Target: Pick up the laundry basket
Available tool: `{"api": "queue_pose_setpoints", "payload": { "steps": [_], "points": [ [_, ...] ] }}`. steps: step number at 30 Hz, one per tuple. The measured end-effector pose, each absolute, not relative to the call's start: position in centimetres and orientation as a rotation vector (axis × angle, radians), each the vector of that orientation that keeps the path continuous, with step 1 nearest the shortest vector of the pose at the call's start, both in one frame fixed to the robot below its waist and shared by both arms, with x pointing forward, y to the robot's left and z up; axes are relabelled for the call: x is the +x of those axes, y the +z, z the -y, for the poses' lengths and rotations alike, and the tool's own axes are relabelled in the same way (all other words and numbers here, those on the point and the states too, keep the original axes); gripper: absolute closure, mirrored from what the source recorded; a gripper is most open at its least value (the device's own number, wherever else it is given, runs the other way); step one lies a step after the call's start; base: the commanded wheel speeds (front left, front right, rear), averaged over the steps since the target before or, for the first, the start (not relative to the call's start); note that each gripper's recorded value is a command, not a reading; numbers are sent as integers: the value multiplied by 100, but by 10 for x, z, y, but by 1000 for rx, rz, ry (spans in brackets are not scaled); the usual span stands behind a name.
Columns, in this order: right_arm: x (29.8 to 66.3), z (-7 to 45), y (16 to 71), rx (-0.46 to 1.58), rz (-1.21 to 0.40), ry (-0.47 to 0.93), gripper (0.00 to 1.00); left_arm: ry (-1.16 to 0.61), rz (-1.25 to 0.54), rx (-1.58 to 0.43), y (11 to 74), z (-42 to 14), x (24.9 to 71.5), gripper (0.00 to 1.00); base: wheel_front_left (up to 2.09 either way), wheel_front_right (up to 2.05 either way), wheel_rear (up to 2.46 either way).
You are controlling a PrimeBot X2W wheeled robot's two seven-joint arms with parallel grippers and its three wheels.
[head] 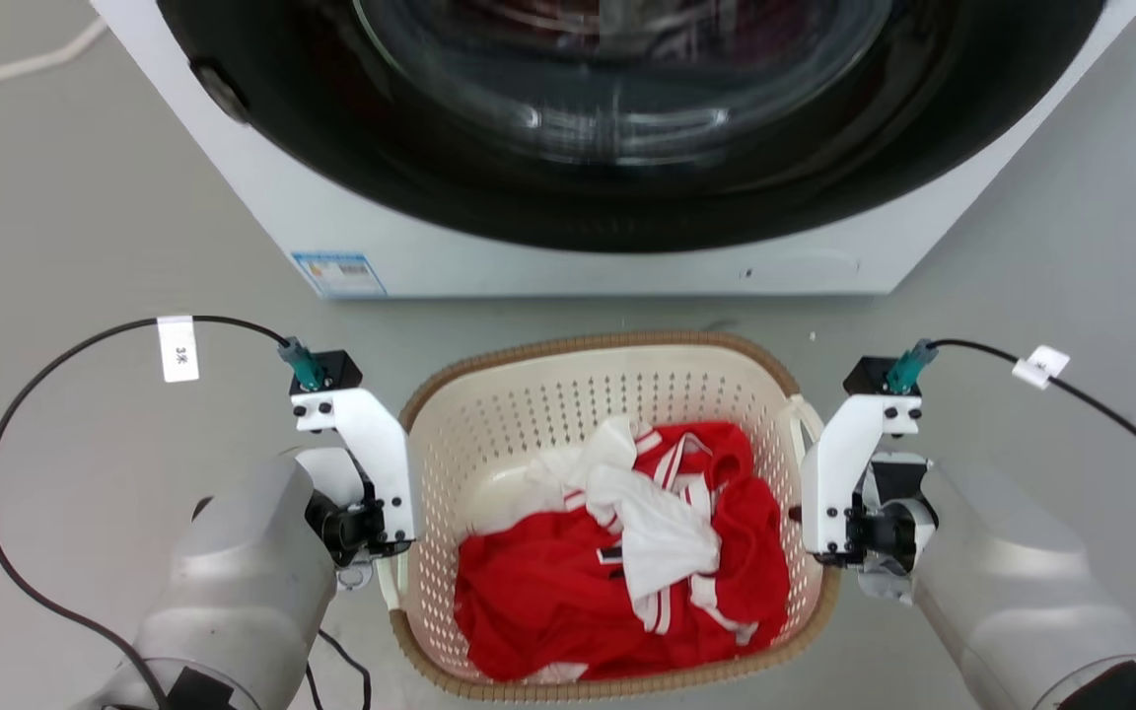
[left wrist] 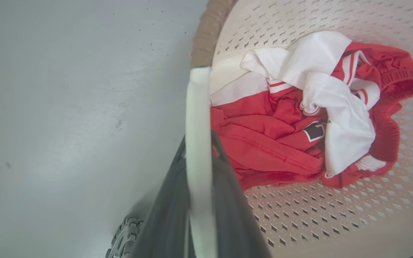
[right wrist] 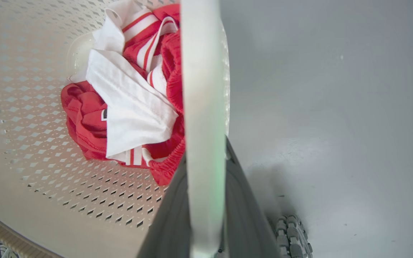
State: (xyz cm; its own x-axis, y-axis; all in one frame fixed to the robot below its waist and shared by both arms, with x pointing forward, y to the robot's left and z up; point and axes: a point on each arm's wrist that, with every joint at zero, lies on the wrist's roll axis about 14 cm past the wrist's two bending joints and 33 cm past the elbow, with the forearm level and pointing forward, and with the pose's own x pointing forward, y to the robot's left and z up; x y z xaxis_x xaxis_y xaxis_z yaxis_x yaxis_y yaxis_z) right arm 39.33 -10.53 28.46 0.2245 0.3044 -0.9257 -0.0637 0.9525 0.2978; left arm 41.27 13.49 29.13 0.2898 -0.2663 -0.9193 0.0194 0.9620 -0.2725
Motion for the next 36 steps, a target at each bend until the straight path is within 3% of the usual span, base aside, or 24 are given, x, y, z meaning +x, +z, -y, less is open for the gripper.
{"api": "queue_pose_setpoints", "payload": {
  "steps": [19,36],
  "points": [
    [361,113,360,248,-1303,254,100,-242,-1180,-177,372,-130,391,100,0,0,0],
    [337,112,366,265,-1298,254,100,-243,-1166,-167,384,-131,369,100,0,0,0]
  ]
}}
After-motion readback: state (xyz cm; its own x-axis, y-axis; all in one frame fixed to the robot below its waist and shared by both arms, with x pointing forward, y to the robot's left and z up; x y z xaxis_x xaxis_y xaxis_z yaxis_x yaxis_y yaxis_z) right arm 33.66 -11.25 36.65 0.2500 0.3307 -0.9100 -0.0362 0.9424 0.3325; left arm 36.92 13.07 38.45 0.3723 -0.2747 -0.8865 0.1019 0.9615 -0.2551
